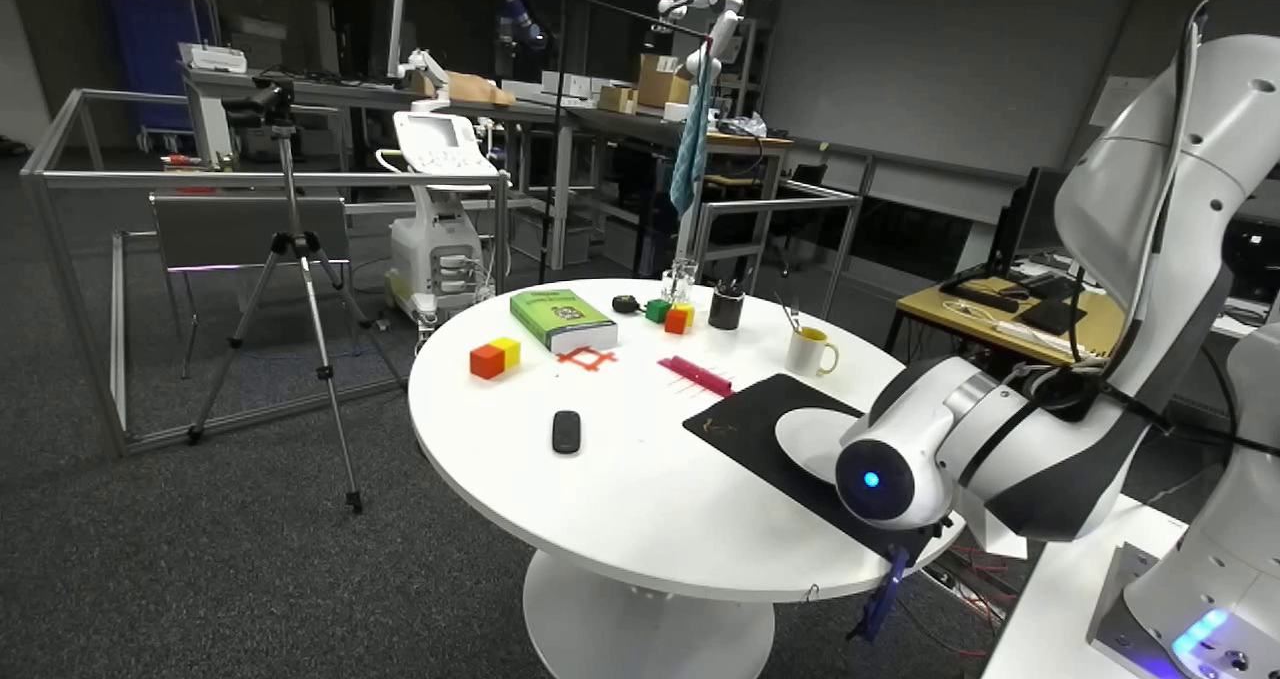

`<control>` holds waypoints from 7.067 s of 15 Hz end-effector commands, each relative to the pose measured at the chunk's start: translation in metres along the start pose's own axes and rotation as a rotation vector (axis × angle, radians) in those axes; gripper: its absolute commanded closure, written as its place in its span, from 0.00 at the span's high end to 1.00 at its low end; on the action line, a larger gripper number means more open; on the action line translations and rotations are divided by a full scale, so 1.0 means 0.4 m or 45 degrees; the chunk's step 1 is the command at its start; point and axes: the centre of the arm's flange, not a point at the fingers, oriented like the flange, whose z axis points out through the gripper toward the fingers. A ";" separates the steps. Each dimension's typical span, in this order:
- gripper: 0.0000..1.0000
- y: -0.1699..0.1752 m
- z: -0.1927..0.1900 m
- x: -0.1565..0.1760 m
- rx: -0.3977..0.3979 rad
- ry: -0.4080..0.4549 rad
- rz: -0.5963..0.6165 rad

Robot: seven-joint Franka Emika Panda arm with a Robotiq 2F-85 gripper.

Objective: Pick up the smaller white plate and put it on the other white plate

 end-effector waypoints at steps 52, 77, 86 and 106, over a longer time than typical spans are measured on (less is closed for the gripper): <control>0.01 0.083 0.227 0.260 0.137 0.245 0.027; 1.00 0.169 0.187 0.230 0.313 0.391 -0.029; 1.00 0.228 0.213 0.183 0.590 0.561 0.004; 1.00 0.514 0.187 -0.085 0.809 0.547 0.572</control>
